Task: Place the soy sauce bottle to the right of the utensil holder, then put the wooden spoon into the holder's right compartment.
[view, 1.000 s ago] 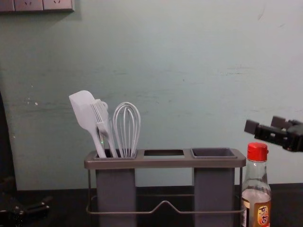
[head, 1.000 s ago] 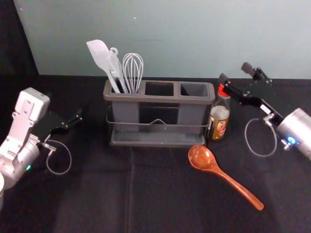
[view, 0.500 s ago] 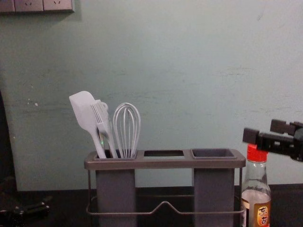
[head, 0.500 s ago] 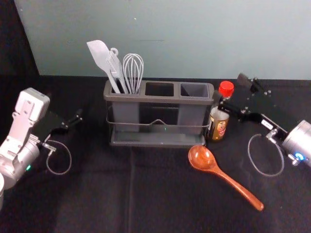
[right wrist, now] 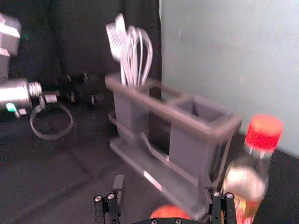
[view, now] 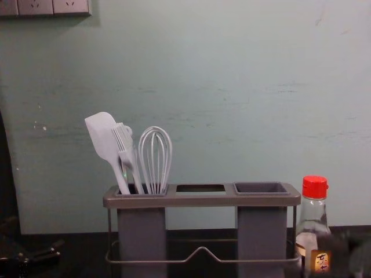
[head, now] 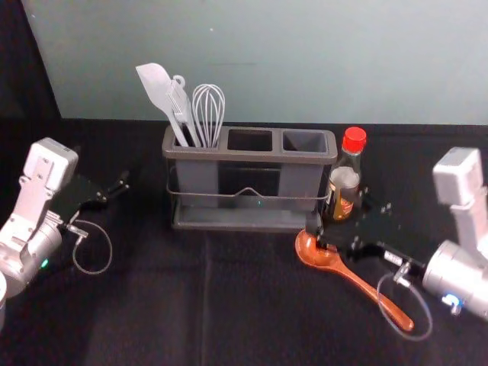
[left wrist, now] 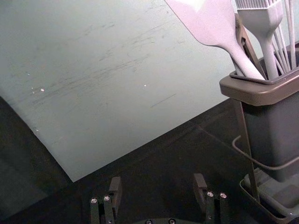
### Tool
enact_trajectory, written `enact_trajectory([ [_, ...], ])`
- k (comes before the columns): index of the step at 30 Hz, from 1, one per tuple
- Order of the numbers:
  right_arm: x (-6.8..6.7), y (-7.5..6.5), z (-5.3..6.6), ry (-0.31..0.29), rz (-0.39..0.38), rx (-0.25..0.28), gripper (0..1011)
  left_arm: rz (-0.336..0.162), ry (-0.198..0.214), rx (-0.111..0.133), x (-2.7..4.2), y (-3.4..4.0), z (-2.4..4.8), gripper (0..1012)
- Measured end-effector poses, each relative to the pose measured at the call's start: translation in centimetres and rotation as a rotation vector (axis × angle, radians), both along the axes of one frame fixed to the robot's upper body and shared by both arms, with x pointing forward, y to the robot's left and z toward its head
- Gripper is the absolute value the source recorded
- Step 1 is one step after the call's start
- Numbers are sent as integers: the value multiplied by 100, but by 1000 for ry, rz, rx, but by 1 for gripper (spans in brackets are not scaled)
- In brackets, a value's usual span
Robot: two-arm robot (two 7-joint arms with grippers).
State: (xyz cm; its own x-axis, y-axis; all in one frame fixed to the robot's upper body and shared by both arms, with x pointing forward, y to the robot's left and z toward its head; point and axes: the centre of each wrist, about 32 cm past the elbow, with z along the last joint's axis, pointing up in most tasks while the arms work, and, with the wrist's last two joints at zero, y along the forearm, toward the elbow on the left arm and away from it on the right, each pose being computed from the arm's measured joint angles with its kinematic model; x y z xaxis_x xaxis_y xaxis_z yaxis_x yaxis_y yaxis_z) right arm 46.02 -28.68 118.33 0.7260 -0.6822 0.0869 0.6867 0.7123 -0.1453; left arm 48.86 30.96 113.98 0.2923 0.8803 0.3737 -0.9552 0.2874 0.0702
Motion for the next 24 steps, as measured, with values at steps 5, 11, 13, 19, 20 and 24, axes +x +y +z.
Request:
enact_trajectory([
  [5, -58, 34, -133, 81, -39, -54, 1003, 0, 0, 0, 0, 0, 0, 1005],
  [11, -74, 30, -266, 123, -69, -58, 1002, 0, 0, 0, 0, 0, 0, 1005],
  [13, -75, 29, -286, 127, -72, -57, 1003, 0, 0, 0, 0, 0, 0, 1005],
  [19, -76, 28, -283, 127, -71, -59, 1002, 0, 0, 0, 0, 0, 0, 1005],
  [20, -76, 28, -283, 127, -71, -59, 1003, 0, 0, 0, 0, 0, 0, 1005],
  [24, -77, 29, -280, 127, -71, -61, 1003, 0, 0, 0, 0, 0, 0, 1005],
])
